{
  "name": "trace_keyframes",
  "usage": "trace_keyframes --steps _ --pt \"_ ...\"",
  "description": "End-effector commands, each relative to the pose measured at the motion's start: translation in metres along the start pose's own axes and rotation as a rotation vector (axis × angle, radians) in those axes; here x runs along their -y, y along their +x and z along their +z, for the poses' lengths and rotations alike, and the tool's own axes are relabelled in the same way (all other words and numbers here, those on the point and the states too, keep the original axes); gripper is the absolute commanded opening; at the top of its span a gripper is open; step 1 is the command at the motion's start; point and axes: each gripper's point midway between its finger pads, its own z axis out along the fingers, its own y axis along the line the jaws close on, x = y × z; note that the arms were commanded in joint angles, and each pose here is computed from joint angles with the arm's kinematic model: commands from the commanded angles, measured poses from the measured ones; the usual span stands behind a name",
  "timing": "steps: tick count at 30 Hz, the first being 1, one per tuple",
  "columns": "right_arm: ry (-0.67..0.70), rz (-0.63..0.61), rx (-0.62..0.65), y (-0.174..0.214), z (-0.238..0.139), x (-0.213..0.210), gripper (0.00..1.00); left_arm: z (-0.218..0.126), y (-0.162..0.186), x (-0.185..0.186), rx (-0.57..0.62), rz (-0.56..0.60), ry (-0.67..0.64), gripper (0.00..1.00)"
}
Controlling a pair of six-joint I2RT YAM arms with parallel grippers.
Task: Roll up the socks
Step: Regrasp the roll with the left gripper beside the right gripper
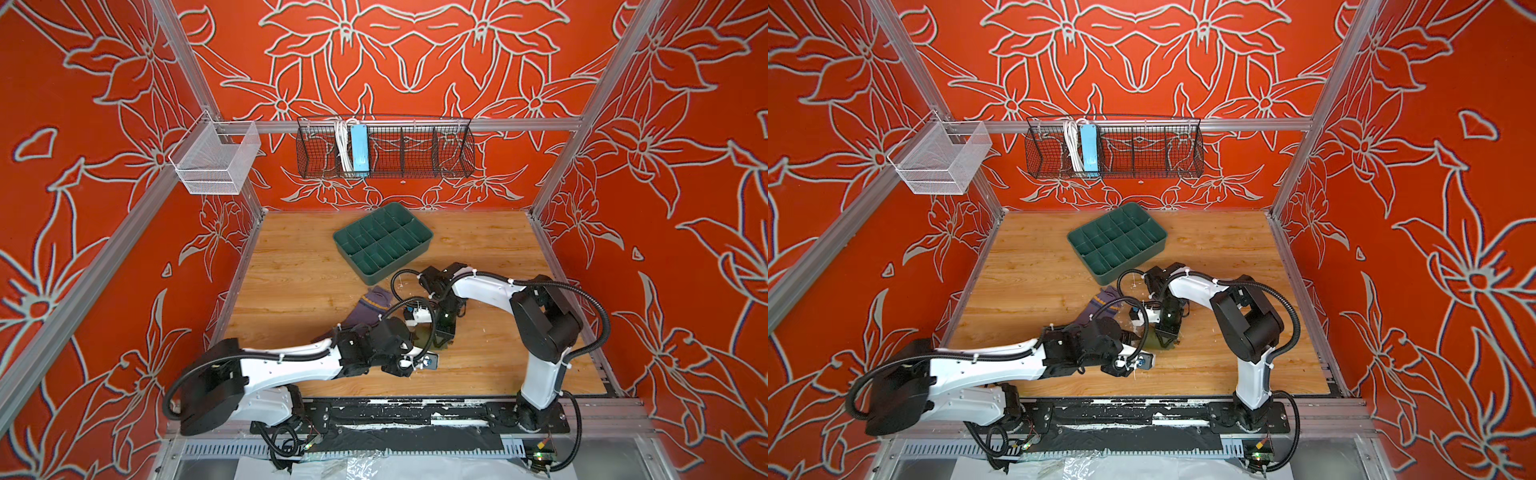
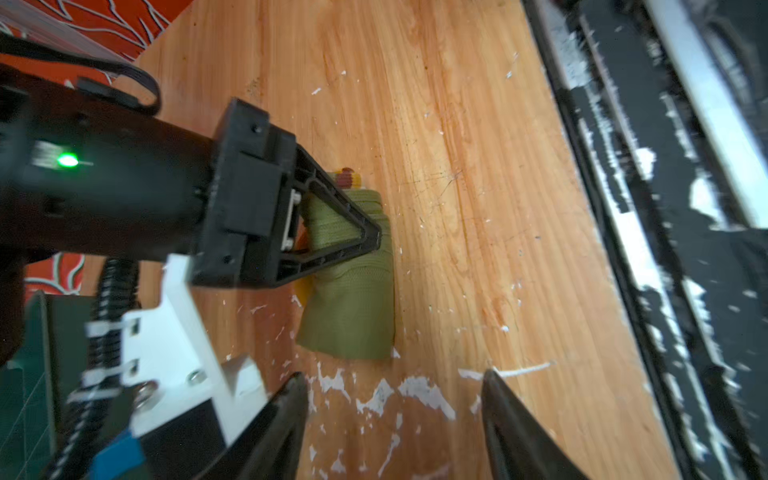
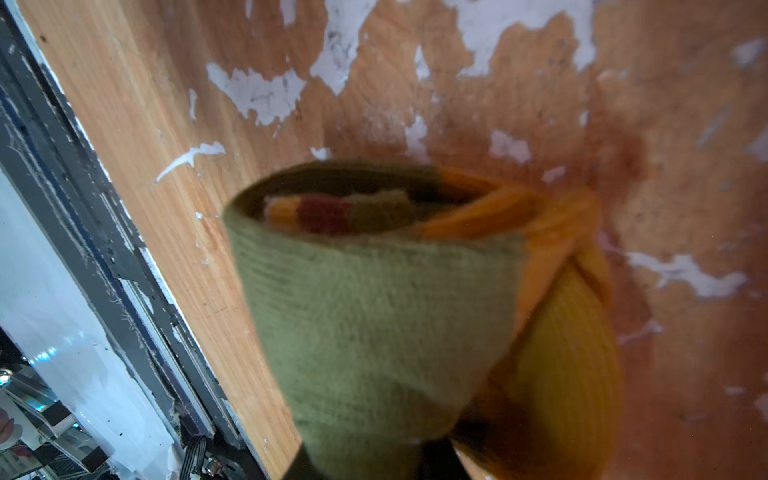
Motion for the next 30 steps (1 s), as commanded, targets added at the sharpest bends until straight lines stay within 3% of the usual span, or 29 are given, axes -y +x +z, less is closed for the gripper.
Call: trace_keyframes --steps 1,11,21,22,23,27,30 --pt "-0.025 0.004 -0.027 0.003 0.028 0.006 0.0 0.021 -0.007 -0.023 0.037 -0.071 -0.125 0.63" --pt "-0.063 0.007 0.006 0.0 0.023 -0.002 0.0 0.079 0.021 -0.019 -0.088 -0.101 -0.139 0.58" --pt "-0.123 0.064 0.112 -0.02 0.01 -0.003 0.0 0.086 0.037 -0.008 -0.15 -0.123 -0.104 0.17" --pt "-0.115 0.071 0.125 -0.021 0.007 -0.001 0.04 0.086 0.04 -0.005 -0.164 -0.125 -0.093 0.13" --pt "-0.089 0.077 0.142 -0.022 0.003 0.003 0.16 0.085 0.042 -0.002 -0.181 -0.129 -0.077 0.08" --pt "0.168 0.087 0.228 -0.02 -0.021 0.035 0.56 0.084 0.061 0.009 -0.253 -0.153 -0.054 0.08" --pt "0.311 0.093 0.369 -0.021 -0.052 0.048 0.65 0.088 0.069 0.014 -0.288 -0.162 -0.045 0.08"
